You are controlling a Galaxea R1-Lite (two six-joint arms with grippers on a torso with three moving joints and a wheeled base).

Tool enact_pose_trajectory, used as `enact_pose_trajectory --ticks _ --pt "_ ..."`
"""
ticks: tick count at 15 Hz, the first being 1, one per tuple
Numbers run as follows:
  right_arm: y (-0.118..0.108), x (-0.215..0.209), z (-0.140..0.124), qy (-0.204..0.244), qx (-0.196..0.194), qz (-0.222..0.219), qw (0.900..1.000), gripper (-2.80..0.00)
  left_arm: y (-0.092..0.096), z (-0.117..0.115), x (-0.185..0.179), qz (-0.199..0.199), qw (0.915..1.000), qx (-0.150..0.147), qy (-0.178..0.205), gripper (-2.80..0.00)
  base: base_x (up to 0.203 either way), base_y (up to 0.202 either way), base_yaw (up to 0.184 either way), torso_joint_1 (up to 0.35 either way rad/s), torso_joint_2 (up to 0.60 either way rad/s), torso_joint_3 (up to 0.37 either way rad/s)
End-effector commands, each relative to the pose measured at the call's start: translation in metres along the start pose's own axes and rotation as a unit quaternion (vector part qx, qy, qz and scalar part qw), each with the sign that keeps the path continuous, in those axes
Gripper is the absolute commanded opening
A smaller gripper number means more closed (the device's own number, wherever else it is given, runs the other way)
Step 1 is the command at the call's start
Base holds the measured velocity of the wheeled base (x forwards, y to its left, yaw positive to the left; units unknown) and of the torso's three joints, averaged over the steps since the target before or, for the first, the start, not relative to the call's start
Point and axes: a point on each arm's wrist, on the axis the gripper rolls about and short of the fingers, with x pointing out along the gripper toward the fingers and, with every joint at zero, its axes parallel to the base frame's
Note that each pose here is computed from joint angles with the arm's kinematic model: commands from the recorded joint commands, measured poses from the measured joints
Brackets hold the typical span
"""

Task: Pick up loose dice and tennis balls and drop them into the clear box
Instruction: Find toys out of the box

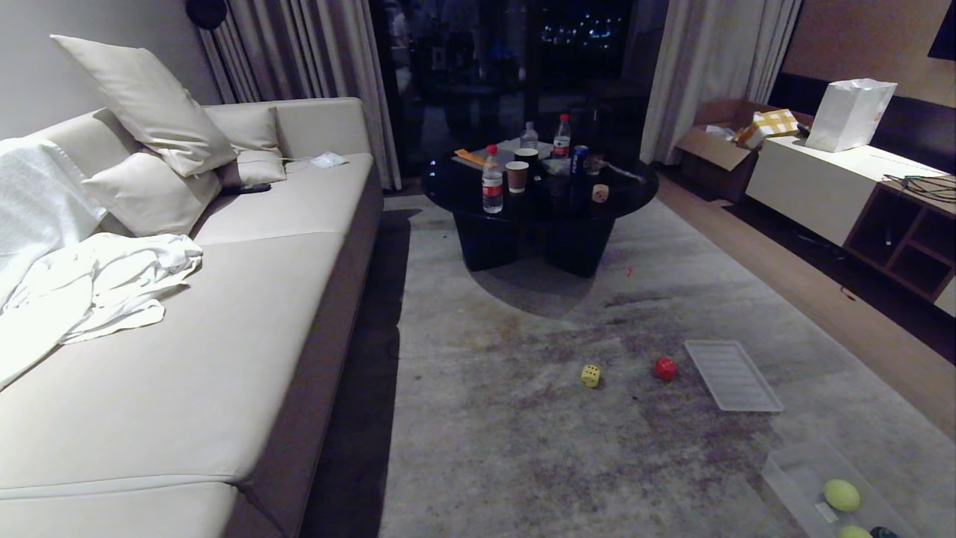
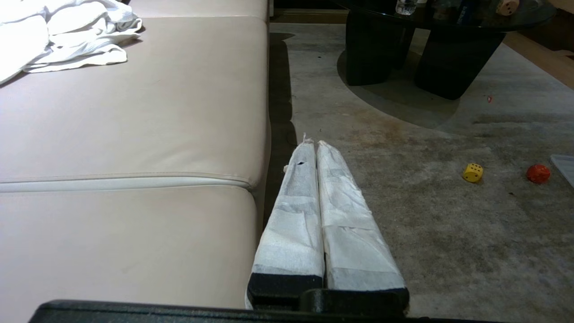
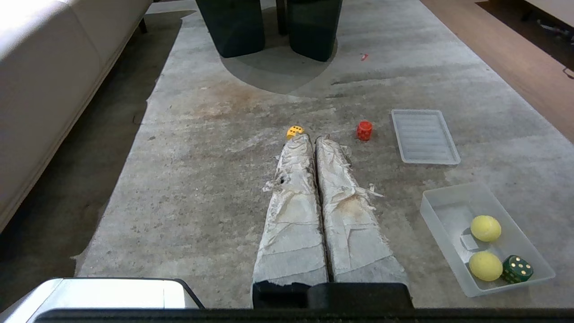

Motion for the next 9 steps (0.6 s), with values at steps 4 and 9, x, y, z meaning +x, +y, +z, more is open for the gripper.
enact_pose_trajectory --ticks 4,9 --pt "0.0000 0.0000 0.0002 0.000 0.000 0.000 1.000 -2.80 0.0000 -0.0004 0.0002 0.000 1.0000 0.000 0.002 -2.80 0.000 0.000 0.000 0.000 0.00 0.000" --pt "0.0000 0.0000 0.0002 0.000 0.001 0.000 1.000 -2.80 0.0000 -0.0004 0.0002 0.000 1.0000 0.000 0.002 -2.80 0.000 0.000 0.000 0.000 0.00 0.000"
